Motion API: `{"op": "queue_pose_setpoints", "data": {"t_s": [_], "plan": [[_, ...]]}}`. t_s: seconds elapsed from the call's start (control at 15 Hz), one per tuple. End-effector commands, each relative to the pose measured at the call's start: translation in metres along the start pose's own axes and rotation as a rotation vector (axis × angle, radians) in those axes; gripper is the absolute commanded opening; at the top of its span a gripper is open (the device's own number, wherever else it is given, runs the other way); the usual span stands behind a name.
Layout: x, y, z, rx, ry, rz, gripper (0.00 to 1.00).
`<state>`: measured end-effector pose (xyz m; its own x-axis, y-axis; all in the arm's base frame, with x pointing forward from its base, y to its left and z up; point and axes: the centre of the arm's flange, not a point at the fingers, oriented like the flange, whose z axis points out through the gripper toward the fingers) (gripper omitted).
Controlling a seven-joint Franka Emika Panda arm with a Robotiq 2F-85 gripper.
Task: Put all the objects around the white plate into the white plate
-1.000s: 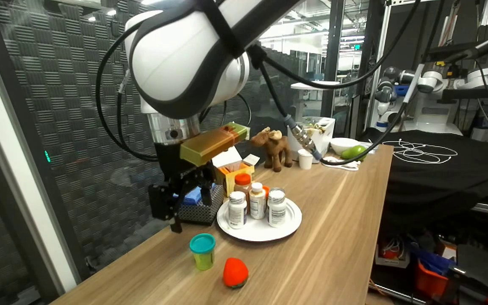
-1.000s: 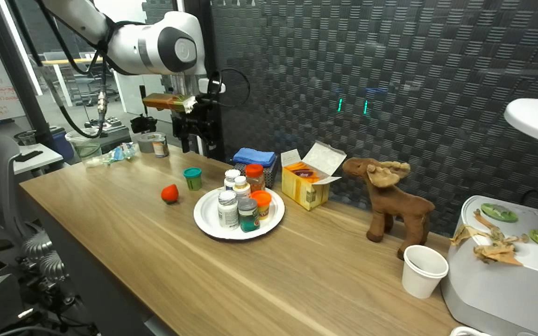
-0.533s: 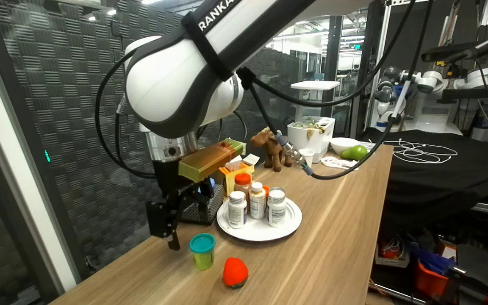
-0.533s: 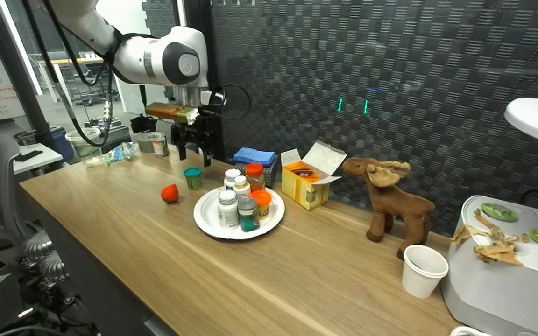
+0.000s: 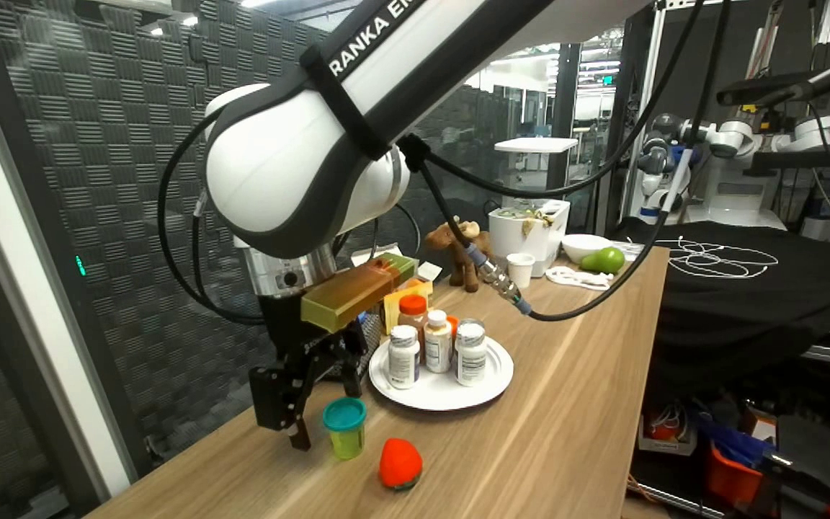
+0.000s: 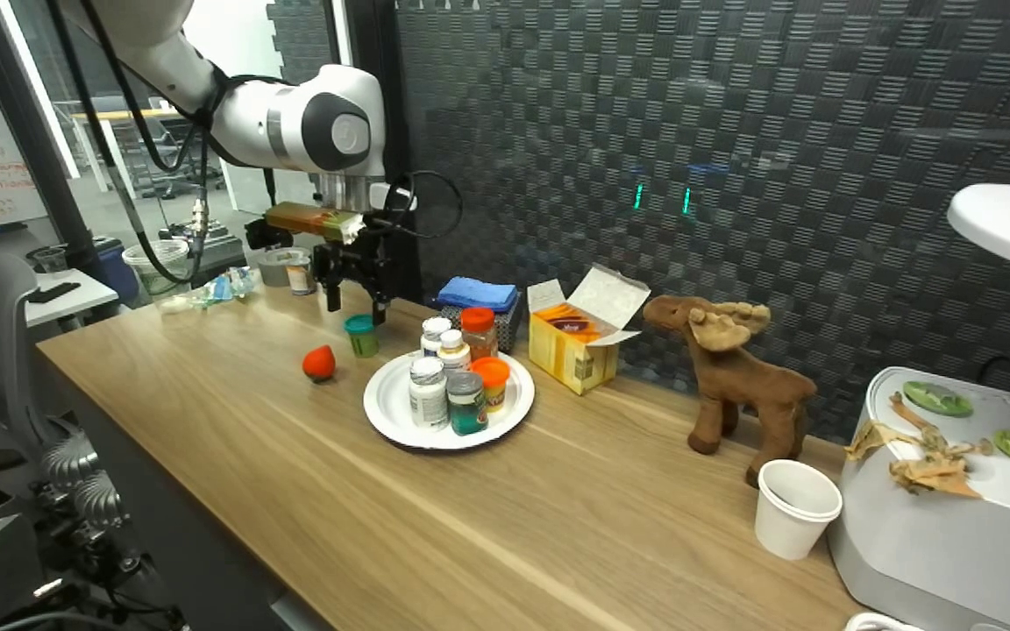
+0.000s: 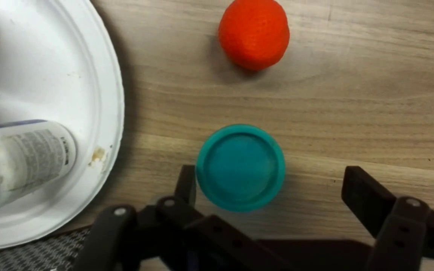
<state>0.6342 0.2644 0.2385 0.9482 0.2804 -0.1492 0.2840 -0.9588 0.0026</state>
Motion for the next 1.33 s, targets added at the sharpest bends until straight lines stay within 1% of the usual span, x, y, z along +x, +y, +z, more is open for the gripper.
{"op": "queue_pose_setpoints", "data": {"t_s": [0.0,0.2,0.4,0.47,0.53,0.6,0.67,0.87,0.93,1.07,1.27], "plan": [[0.005,-0.001,0.003,-0.003,-0.023,0.041,1.00],[0.005,0.002,0.007,-0.021,-0.019,0.070,1.00],[0.005,0.002,0.007,-0.021,-0.024,0.076,1.00],[0.004,0.002,0.007,-0.022,-0.026,0.077,0.78],[0.002,0.001,0.006,-0.024,-0.027,0.080,0.73],[-0.001,0.001,0.005,-0.030,-0.025,0.091,0.66],[-0.004,0.000,0.003,-0.042,-0.016,0.112,0.56],[-0.009,0.000,0.000,-0.063,0.001,0.166,0.33],[-0.010,0.001,-0.001,-0.068,0.004,0.182,0.28],[-0.013,0.003,-0.003,-0.072,0.006,0.219,0.29],[-0.030,0.010,-0.006,-0.071,0.022,0.282,0.29]]}}
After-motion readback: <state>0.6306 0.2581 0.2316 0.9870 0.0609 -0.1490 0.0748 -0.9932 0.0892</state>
